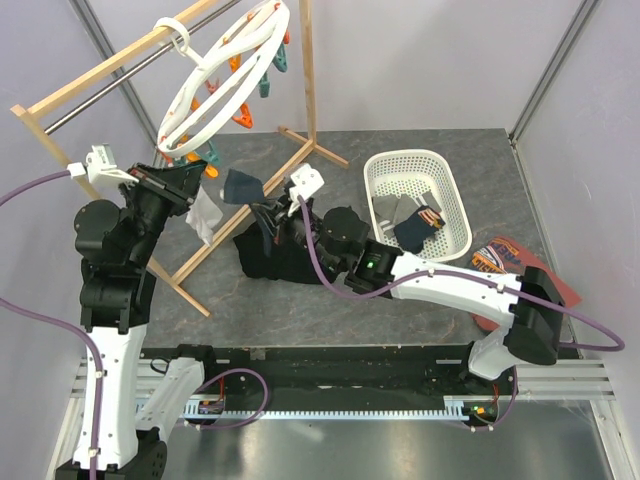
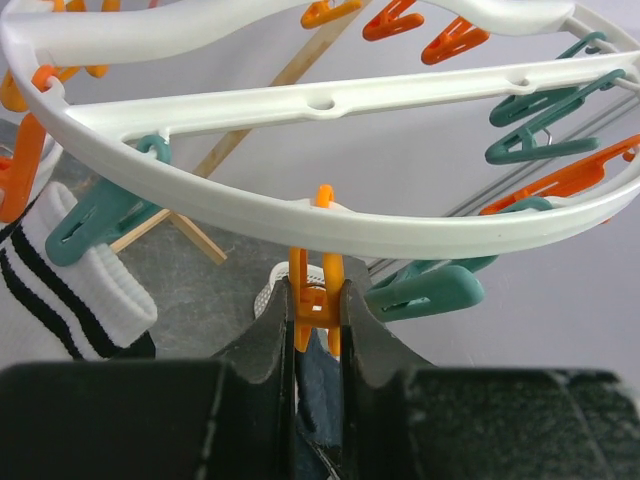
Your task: Remove the socks clipped to the hanger
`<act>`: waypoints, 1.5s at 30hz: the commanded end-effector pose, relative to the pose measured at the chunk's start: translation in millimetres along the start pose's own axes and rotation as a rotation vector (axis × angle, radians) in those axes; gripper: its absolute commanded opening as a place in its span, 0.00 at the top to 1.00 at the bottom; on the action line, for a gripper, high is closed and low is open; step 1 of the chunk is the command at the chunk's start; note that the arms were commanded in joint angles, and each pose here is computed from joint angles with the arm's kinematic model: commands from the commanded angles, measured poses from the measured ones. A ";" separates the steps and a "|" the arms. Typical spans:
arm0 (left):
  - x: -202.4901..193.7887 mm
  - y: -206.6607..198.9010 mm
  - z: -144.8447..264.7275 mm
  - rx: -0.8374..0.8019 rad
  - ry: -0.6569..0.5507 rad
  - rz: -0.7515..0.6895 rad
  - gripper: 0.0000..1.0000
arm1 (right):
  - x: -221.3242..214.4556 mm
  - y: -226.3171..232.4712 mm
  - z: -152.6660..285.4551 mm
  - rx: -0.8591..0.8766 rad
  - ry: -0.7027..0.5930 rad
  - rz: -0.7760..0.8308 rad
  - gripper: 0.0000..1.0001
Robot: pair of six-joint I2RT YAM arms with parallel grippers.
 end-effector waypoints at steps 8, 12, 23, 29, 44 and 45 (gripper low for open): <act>0.5 -10.0 0.6 -0.081 0.002 -0.077 0.98 | -5.8 -172.7 95.3 -0.543 0.170 0.067 0.89; -0.4 -9.8 5.0 -0.088 -0.001 -0.095 0.98 | -18.8 -247.7 126.5 -0.719 0.216 0.122 0.83; -2.7 -15.5 12.6 -0.124 0.013 -0.121 0.98 | -107.3 -371.4 186.6 -1.023 0.495 0.022 0.46; -4.5 -15.2 15.5 -0.126 0.025 -0.141 0.96 | -79.6 -336.7 154.9 -0.754 0.375 -0.077 0.09; -10.8 -17.4 13.7 -0.139 0.080 -0.139 0.93 | 17.5 -118.8 39.9 0.024 -0.181 -0.082 0.18; -10.4 -17.6 14.1 -0.139 0.078 -0.140 0.93 | 5.0 -101.1 28.7 0.064 -0.157 -0.078 0.18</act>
Point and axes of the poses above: each gripper's point midway between its finger pads, its own z axis back along the fingers, its own y axis along the line the jaws close on, x = y × z, the point moved 3 cm from there along z, back along the fingers, and after that the axes turned 6 degrees about z, right-handed, at the moved point
